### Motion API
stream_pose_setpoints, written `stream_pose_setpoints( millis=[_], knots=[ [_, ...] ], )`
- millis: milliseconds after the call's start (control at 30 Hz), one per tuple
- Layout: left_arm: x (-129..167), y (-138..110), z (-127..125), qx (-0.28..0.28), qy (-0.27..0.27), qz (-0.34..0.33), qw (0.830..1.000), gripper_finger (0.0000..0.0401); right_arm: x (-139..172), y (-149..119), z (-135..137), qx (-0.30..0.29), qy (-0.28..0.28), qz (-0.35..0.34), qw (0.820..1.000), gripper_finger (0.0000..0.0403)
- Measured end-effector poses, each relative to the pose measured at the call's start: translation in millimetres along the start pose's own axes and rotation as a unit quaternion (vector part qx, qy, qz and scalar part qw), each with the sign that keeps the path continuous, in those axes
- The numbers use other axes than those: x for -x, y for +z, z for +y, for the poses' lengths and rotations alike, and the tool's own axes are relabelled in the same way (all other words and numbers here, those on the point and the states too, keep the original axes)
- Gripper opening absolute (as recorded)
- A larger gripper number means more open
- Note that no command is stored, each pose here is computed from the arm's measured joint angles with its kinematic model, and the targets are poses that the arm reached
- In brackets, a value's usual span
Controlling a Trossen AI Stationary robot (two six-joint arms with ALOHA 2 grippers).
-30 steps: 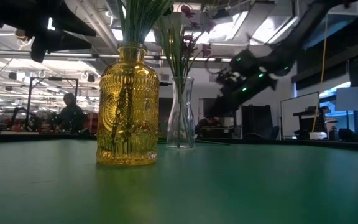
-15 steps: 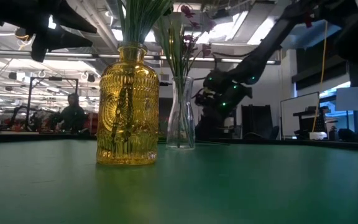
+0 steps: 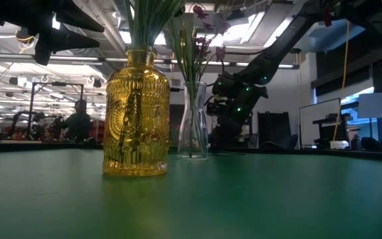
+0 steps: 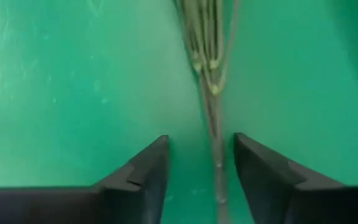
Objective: Sort flowers into vase by color
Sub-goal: Put the purple flowers into the transparent vase
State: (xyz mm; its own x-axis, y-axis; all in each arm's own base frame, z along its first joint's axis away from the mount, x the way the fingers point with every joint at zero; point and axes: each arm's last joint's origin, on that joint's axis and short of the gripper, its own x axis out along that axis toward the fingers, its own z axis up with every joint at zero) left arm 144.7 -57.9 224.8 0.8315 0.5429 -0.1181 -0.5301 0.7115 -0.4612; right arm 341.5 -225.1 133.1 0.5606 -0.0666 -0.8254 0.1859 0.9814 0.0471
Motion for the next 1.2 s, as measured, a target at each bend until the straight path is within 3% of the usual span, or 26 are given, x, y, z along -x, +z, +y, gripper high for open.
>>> stream_pose_setpoints(
  millis=[200, 333, 667, 1200],
  knots=[
    [0, 0, 0, 0.001, -0.003, 0.001, 1.0, 0.0159, 5, 1, 9, 0.005, -0.004, 0.07, 0.998, 0.0079],
    [0, 0, -1, 0.001, -0.006, 0.003, 1.0, 0.0159, 12, 2, 8, -0.024, 0.0, 0.103, 0.994, 0.0013],
    [0, 0, -1, 0.001, -0.015, 0.012, 1.0, 0.0159, 40, 11, 2, -0.077, -0.028, 0.128, 0.988, 0.0009],
    [0, -1, -2, 0.001, -0.023, 0.019, 1.0, 0.0159, 138, 22, -18, -0.15, -0.058, 0.021, 0.987, 0.0004]
  ],
)
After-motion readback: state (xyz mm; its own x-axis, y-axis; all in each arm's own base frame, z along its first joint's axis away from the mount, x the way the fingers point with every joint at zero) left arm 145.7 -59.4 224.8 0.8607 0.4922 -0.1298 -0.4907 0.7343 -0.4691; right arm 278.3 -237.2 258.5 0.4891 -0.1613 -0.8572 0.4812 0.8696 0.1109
